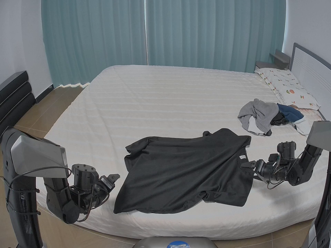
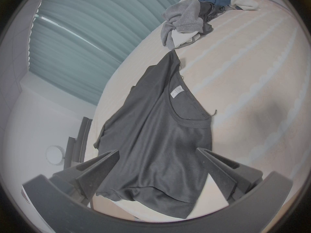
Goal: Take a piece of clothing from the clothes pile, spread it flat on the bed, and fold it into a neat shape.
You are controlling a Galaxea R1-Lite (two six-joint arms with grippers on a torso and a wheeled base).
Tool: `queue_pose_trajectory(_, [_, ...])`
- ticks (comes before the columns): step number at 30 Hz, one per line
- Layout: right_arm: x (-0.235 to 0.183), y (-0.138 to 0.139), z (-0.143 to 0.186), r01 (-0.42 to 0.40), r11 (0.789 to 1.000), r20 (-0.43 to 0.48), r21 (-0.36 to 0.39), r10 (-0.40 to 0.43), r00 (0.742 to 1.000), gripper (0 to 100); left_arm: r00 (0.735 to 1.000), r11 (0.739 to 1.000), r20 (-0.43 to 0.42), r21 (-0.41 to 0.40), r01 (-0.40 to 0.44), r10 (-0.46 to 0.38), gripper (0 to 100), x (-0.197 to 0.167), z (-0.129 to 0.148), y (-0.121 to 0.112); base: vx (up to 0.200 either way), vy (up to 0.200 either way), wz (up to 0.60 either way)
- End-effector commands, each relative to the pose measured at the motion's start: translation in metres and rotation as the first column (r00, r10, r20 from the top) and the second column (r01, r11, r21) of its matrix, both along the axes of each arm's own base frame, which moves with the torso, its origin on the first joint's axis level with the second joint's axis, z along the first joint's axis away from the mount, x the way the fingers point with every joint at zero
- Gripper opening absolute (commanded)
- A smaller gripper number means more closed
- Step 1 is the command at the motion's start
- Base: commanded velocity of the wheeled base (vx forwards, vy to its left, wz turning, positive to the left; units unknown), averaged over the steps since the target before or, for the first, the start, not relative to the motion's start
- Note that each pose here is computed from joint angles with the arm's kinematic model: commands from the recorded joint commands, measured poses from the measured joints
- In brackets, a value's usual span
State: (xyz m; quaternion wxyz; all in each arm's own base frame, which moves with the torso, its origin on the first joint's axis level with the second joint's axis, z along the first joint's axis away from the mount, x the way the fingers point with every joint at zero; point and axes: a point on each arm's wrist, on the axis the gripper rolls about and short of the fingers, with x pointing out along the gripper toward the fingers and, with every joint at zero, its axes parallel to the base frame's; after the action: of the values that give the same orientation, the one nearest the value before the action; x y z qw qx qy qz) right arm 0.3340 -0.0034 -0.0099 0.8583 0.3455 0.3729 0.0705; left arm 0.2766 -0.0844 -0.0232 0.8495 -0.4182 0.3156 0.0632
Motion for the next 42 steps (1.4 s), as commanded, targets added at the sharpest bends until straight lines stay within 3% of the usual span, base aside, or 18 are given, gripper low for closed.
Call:
queue_pose_trajectory(1, [-0.007,-0.002,-0.016,-0.007,1.0,-0.056,-0.021,0.005,0.998,100,1.0,0.999,-0.02,0.037,-0.001,0.002,100,-0.007,-0.011,-0.004,0.0,0.0,0.0])
queue_pose_trajectory(5, [-0.008,-0.001,-0.021,-0.01,0.999,-0.069,-0.032,0.008,0.998,100,1.0,0.993,-0.009,0.117,0.001,0.001,100,-0.008,-0.023,-0.009,0.0,0.0,0.0])
queue_pose_trajectory(15, [-0.01,0.002,-0.03,-0.033,0.995,-0.074,-0.096,0.026,0.997,100,1.0,0.992,0.016,0.123,-0.002,0.0,100,-0.005,-0.025,-0.01,0.0,0.0,0.0])
queue_pose_trajectory(22, [-0.01,0.002,-0.031,-0.034,0.995,-0.074,-0.095,0.027,0.997,100,0.997,0.978,0.027,0.2,0.063,-0.07,100,0.003,-0.032,-0.016,0.0,0.0,0.0])
queue_pose_trajectory(32, [-0.011,0.002,-0.031,-0.032,0.996,-0.077,-0.088,0.025,0.997,100,0.985,0.96,0.015,0.226,0.166,-0.174,100,-0.01,-0.034,-0.039,0.0,0.0,0.0])
queue_pose_trajectory(42, [-0.011,0.002,-0.031,-0.035,0.995,-0.076,-0.093,0.028,0.997,100,0.981,0.951,0.005,0.247,0.185,-0.192,100,-0.01,-0.039,-0.04,0.0,0.0,0.0])
